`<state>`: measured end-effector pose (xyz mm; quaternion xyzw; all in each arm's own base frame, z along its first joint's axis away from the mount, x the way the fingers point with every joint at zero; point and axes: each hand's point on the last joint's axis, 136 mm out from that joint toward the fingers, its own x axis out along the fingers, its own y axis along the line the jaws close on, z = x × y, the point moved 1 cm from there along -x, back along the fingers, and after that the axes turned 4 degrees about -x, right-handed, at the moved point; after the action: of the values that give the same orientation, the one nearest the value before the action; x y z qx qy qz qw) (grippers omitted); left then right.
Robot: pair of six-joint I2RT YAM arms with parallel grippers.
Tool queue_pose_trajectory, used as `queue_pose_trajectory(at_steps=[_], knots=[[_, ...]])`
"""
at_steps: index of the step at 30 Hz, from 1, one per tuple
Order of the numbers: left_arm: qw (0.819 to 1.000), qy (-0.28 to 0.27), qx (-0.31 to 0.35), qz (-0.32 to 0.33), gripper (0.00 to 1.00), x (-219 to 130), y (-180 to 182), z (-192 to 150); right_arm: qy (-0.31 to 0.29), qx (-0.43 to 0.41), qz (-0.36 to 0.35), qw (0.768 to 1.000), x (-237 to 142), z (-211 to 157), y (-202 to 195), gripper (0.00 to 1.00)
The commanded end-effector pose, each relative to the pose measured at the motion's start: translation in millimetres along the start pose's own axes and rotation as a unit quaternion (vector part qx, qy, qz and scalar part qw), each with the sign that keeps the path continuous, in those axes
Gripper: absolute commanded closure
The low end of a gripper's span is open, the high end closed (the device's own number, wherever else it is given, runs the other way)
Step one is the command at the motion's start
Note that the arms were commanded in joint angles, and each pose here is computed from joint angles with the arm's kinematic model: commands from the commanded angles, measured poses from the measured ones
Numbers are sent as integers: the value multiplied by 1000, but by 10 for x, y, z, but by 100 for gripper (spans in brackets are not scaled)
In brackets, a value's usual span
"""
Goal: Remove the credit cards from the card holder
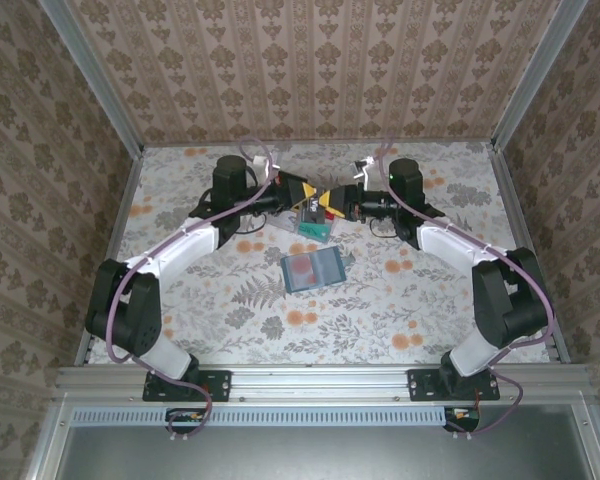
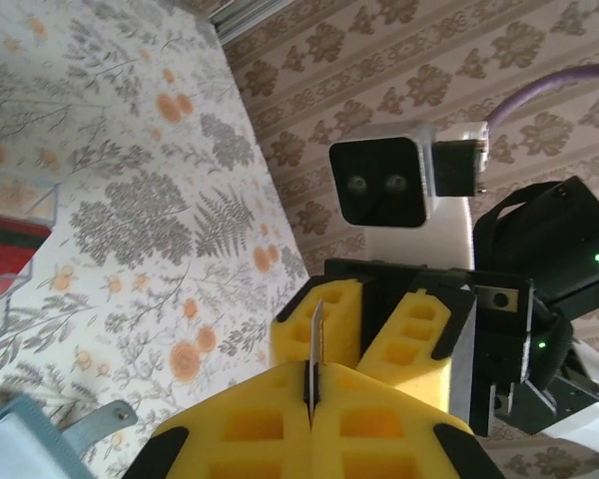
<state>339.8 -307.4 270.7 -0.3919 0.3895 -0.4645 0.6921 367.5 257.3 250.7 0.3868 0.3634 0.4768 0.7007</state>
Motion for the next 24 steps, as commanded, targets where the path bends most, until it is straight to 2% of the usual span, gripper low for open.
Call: queue_pose_trajectory(at_steps=[1, 4, 8, 13, 19, 22, 23, 24], knots=[[998, -50, 0, -32, 100, -43, -176, 159, -35, 28, 33, 998, 9, 120, 172, 59], [995, -90, -20, -27, 100, -76, -153, 249, -56, 48, 43, 996, 27, 117, 237, 57], [990, -134, -47, -13, 100, -142, -87, 342, -82, 70, 47, 993, 40, 125, 256, 63], [984, -162, -69, -31, 100, -188, -86, 386, -95, 96, 64, 989, 100, 119, 248, 75], [982, -167, -84, -30, 100, -201, -44, 359, -117, 99, 61, 986, 85, 162, 200, 86], [981, -169, -93, -15, 100, -237, 16, 333, -125, 80, 54, 988, 81, 182, 188, 100], [981, -170, -94, -5, 85, -261, 49, 320, -128, 72, 47, 988, 76, 184, 172, 100], [981, -170, -96, 8, 75, -280, 95, 304, -132, 61, 38, 989, 68, 193, 152, 100]])
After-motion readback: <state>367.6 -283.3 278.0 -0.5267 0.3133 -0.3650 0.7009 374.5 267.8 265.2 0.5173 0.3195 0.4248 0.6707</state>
